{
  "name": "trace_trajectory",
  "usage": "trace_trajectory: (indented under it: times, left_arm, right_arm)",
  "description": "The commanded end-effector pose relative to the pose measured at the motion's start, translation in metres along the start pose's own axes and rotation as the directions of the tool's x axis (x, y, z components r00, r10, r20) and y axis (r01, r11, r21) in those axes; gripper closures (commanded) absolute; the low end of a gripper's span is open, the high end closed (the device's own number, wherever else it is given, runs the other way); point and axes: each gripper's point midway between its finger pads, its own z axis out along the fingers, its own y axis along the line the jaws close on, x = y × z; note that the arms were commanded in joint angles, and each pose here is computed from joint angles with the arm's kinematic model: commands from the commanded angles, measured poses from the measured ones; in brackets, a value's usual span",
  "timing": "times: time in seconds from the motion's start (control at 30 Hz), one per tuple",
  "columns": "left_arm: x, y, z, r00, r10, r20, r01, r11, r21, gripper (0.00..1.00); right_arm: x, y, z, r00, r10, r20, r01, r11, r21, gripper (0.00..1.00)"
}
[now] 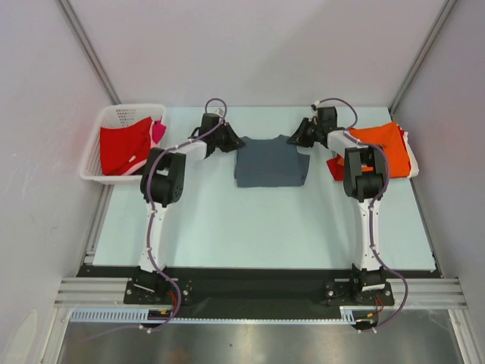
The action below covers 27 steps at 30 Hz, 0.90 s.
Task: Fold and stack the t-shirts
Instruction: Neatly place the folded tshirt to the corner
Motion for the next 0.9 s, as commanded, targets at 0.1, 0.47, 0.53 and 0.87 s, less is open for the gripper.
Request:
trace_trajectory:
  times: [0.1, 0.47, 0.53, 0.87]
  left_arm:
    - [-0.029, -0.043, -0.012, 0.978, 0.027, 0.205, -0.051, 0.993, 0.110, 0.97]
    - [-0.034, -0.167, -0.117, 0.918, 0.143, 0.370, -0.251, 0.932, 0.262, 1.00]
    - [-0.023, -0.186, -0.136, 0.914, 0.142, 0.380, -0.268, 0.915, 0.303, 0.99]
    - [0.059, -0.347, -0.218, 0.918, 0.172, 0.357, -0.348, 0.780, 0.520, 1.00]
  right_arm:
    - [-0.010, 0.027, -0.012, 1.000, 0.007, -0.004, -0.007, 0.999, -0.036, 1.00]
    - [-0.055, 0.098, -0.162, 0.978, -0.042, 0.204, 0.068, 0.991, -0.118, 1.00]
    - [-0.055, 0.087, -0.190, 0.976, -0.012, 0.216, 0.026, 0.998, -0.065, 1.00]
    - [-0.098, 0.086, -0.389, 0.857, -0.034, 0.514, -0.044, 0.989, 0.139, 1.00]
